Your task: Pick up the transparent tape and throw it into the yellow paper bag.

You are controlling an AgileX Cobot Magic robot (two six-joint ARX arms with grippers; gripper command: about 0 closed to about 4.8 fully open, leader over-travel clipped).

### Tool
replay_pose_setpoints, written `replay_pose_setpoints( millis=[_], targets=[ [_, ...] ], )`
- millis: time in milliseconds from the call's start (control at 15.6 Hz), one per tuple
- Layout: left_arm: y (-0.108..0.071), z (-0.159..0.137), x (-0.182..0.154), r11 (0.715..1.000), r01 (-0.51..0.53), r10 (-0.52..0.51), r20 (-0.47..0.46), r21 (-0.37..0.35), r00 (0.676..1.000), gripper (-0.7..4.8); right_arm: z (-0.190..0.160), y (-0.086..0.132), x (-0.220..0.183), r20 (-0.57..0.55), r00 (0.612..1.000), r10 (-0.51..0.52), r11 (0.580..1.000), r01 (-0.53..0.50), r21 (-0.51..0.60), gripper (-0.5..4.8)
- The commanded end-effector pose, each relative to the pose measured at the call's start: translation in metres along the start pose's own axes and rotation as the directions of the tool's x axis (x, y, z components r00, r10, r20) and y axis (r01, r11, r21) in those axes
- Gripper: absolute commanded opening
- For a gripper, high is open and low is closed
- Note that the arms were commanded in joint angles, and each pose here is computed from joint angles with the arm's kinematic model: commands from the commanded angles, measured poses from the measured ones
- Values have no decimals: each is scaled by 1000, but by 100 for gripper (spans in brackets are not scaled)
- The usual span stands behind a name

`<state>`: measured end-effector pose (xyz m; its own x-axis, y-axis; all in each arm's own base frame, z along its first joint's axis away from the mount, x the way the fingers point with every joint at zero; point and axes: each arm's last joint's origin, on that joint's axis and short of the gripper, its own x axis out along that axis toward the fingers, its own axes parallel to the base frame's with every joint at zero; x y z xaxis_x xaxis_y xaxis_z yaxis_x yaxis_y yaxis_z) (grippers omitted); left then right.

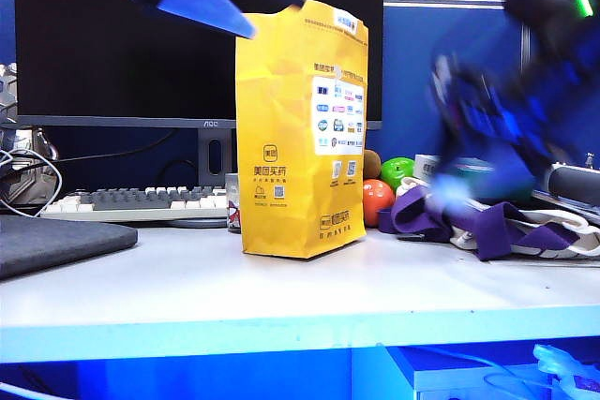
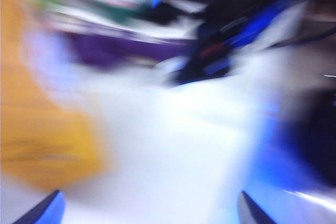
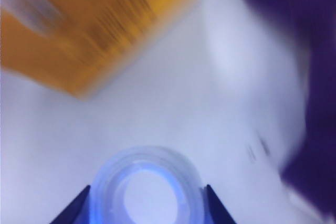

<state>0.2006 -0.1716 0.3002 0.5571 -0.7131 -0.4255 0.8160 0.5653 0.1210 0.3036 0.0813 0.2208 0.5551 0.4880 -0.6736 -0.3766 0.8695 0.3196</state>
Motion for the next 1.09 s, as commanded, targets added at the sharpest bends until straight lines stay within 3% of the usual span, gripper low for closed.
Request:
replay_pose_setpoints(
  millis=[64,384,704,832,1088],
  targets=[
    [6,13,-10,980,-187,180,92,69,979,435,35,17,-23,50,995,91,996,-90,-30,215],
    [10,38,-29,962,-263,242,220,71,945,434,99,58,-76,163,951,261,961,-241,-135,216],
    [13,58,-40,957,-281,252,281,67,926,435,132,97,-108,253,903,347,924,-282,-258,216],
    [16,64,-44,956,-286,256,299,61,919,434,145,101,-98,231,885,405,896,-335,-290,228],
    [15,58,-42,963,-262,239,248,62,939,434,170,96,-62,227,881,415,891,-343,-297,243]
  ],
)
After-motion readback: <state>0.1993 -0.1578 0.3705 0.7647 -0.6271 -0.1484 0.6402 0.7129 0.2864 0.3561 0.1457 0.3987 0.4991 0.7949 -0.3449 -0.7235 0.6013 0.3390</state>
